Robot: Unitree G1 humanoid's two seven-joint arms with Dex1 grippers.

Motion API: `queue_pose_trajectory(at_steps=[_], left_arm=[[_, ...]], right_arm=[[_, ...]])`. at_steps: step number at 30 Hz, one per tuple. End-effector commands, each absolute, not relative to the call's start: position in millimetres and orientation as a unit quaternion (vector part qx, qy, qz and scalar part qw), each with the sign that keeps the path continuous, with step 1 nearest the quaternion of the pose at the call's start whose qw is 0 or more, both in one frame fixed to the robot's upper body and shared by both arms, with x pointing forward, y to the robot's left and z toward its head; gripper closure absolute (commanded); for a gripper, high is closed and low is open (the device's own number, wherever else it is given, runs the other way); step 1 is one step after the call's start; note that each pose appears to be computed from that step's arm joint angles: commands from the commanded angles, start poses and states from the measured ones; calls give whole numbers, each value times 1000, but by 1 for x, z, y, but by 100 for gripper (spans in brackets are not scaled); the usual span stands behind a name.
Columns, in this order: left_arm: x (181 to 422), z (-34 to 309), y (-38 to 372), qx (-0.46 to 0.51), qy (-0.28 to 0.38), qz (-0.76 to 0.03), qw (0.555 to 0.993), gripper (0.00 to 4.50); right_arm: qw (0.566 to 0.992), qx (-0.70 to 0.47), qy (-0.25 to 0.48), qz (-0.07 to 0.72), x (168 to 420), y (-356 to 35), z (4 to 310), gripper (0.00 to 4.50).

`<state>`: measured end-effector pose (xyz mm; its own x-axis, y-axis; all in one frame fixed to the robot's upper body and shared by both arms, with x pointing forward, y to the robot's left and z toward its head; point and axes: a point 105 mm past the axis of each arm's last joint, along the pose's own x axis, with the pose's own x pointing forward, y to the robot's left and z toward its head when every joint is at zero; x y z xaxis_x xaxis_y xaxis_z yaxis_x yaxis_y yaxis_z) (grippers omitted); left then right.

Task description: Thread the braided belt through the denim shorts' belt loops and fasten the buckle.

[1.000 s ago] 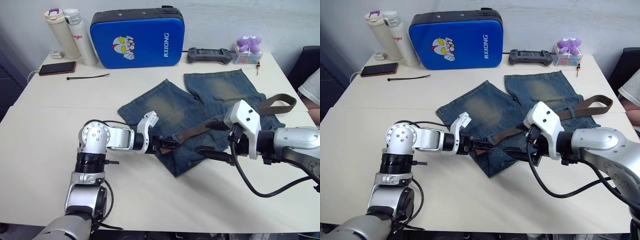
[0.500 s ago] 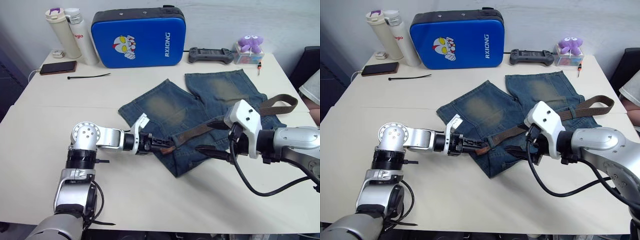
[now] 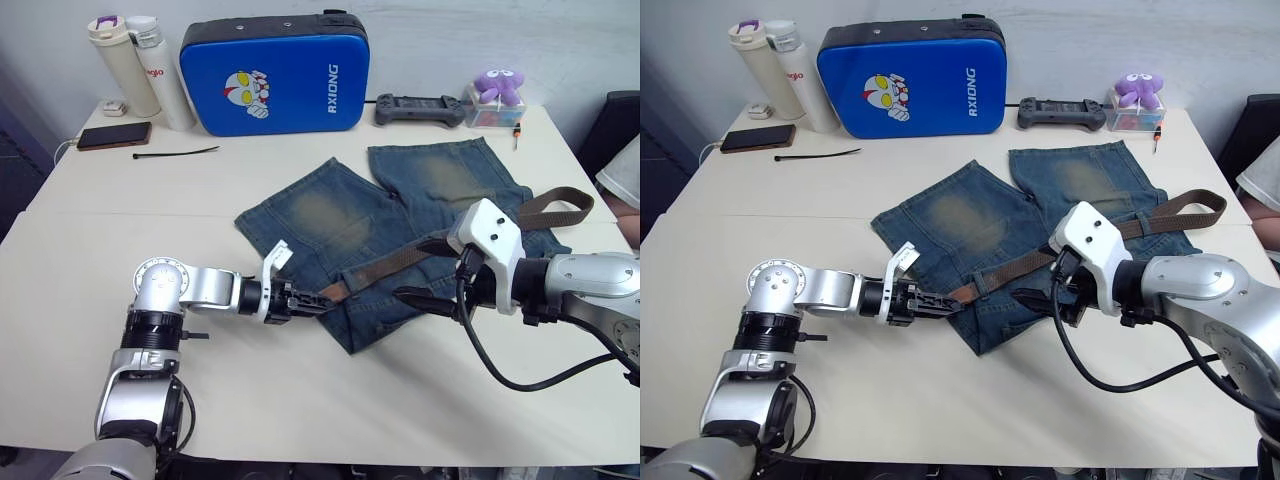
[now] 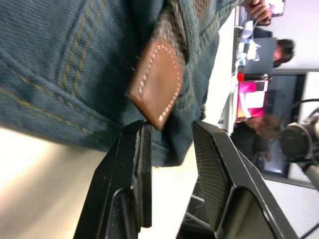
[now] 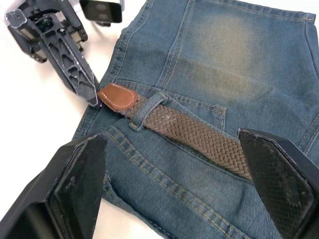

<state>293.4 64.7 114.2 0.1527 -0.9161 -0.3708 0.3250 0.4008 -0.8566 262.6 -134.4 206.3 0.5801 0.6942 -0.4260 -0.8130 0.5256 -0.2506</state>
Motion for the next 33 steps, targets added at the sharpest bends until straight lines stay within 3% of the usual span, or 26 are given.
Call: queue_pose_trajectory(at_steps=[1, 13, 18, 22, 25, 28, 33], left_arm=[[307, 125, 68, -359, 437, -426, 706, 298], [305, 121, 58, -422, 429, -358, 714, 298], [302, 121, 61, -413, 429, -359, 718, 442], [303, 126, 67, -404, 423, -365, 725, 442], [307, 137, 75, -388, 409, -372, 737, 442], [308, 140, 79, -379, 407, -373, 743, 450], [299, 136, 82, -364, 411, -384, 743, 450]], right_arm=[[859, -227, 115, 445, 262, -128, 212, 0], [856, -232, 113, 448, 264, -127, 210, 0], [853, -244, 118, 447, 265, -129, 210, 0], [853, -262, 128, 433, 267, -137, 206, 0], [875, -264, 155, 376, 286, -160, 196, 0], [899, -239, 162, 330, 308, -176, 188, 86], [900, -219, 207, 315, 327, -182, 159, 336]])
